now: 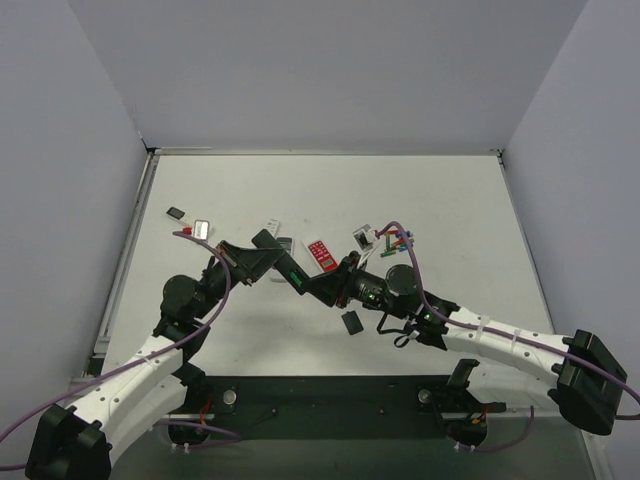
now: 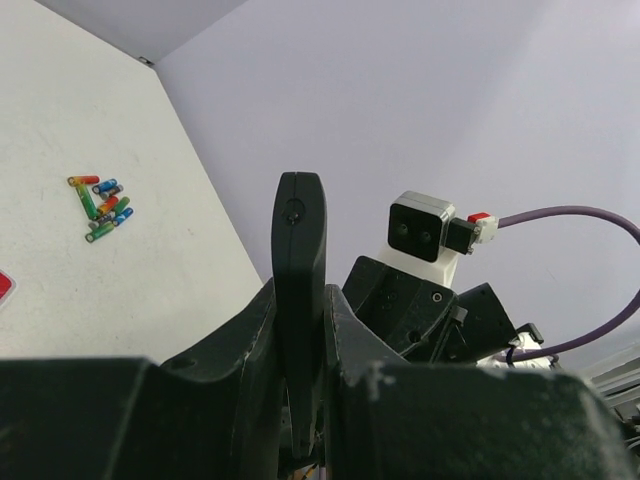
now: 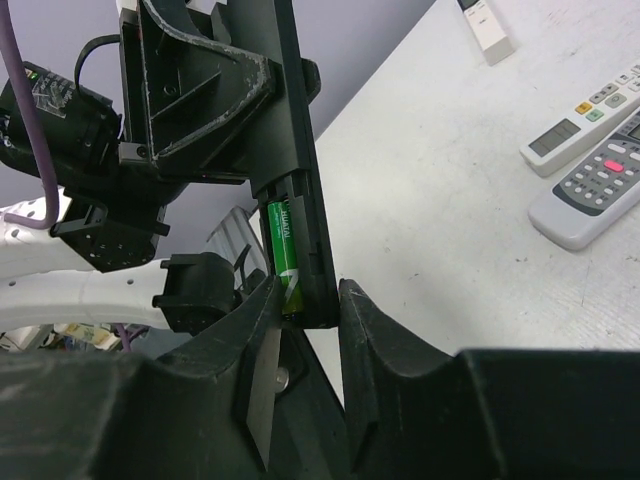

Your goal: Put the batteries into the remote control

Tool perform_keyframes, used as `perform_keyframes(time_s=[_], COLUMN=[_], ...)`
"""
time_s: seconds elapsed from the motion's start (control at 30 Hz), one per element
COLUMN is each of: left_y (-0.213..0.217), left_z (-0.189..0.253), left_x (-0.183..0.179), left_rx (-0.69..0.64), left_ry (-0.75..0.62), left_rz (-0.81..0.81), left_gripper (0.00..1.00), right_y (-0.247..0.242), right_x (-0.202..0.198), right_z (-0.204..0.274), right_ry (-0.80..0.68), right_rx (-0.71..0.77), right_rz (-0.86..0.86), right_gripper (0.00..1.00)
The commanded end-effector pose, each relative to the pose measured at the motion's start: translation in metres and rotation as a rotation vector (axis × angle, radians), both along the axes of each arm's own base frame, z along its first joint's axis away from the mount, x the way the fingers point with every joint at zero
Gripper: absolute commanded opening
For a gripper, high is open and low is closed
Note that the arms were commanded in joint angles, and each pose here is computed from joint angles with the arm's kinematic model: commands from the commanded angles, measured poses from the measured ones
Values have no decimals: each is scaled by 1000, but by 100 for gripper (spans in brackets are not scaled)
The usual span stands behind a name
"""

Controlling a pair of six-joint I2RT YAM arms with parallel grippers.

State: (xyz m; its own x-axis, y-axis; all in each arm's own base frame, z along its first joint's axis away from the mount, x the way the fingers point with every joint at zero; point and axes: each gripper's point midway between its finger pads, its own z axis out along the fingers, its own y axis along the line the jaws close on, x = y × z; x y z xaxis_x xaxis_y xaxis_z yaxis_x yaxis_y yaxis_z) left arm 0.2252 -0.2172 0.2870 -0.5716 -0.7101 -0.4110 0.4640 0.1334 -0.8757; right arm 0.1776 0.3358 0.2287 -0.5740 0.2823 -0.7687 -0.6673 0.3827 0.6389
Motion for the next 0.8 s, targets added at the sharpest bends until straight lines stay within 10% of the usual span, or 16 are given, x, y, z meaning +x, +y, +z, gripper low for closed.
perform_keyframes(time_s=[0.0, 0.47, 0.77], left_y=[6, 6, 22], left_z=[44, 2, -39], left_x=[-13, 0, 8], left_rx=[-126, 61, 247], left_ry=[-115, -83, -34], left_rz=[-16, 36, 63], left_gripper=[0, 0, 0], right_y=[1, -3, -101], right_x=[7, 8, 78], right_z=[-10, 11, -2], right_ry=[-14, -155, -39], right_rx=[-21, -236, -464], right_rz=[-10, 42, -351], right_gripper=[20, 59, 75])
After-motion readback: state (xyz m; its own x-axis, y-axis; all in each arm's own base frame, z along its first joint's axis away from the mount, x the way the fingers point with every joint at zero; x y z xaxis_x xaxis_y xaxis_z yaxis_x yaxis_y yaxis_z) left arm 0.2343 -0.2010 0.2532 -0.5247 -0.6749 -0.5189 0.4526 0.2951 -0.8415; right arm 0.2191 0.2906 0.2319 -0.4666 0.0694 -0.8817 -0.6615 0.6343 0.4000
